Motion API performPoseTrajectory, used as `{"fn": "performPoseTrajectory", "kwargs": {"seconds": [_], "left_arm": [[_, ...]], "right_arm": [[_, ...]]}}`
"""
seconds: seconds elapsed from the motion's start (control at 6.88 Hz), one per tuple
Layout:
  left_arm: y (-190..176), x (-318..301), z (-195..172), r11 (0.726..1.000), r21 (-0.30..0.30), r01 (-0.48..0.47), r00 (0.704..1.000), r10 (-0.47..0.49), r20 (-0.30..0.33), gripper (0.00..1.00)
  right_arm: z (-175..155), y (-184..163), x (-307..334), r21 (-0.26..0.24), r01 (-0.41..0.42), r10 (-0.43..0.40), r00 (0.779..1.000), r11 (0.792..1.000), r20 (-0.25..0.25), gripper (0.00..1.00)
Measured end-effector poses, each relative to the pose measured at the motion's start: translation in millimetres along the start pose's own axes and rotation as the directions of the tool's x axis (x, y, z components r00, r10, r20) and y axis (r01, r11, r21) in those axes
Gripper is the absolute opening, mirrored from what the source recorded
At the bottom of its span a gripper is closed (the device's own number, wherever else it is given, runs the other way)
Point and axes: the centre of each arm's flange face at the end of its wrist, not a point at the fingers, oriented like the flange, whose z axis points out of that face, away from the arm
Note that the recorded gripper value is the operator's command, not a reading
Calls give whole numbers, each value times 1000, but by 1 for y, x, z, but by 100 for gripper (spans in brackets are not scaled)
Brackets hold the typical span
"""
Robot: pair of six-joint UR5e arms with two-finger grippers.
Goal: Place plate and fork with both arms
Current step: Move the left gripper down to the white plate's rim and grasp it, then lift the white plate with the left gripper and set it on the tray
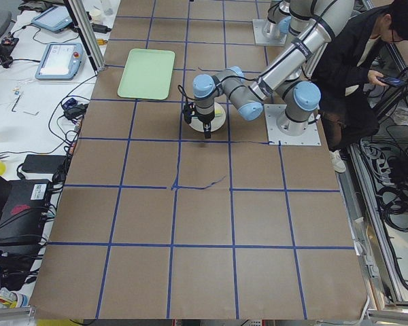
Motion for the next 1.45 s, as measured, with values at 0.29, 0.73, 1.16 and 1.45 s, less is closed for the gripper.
{"fn": "performPoseTrajectory", "kwargs": {"seconds": [0.29,0.73,1.16,1.45], "left_arm": [[3,4,15,1000,17,23,998,-22,-54,0],[3,5,24,999,7,32,997,-31,-74,0],[-46,-2,-30,998,61,17,988,-7,-155,0],[-113,33,-64,992,126,-12,949,51,-311,0]], "right_arm": [[1,0,0,-2,0,0,1000,1000,-1,100],[-1,-1,0,2,0,0,1000,1000,-1,100],[-3,-2,0,7,0,0,1000,1000,-1,100],[-4,-3,0,8,0,0,1000,1000,0,100]]}}
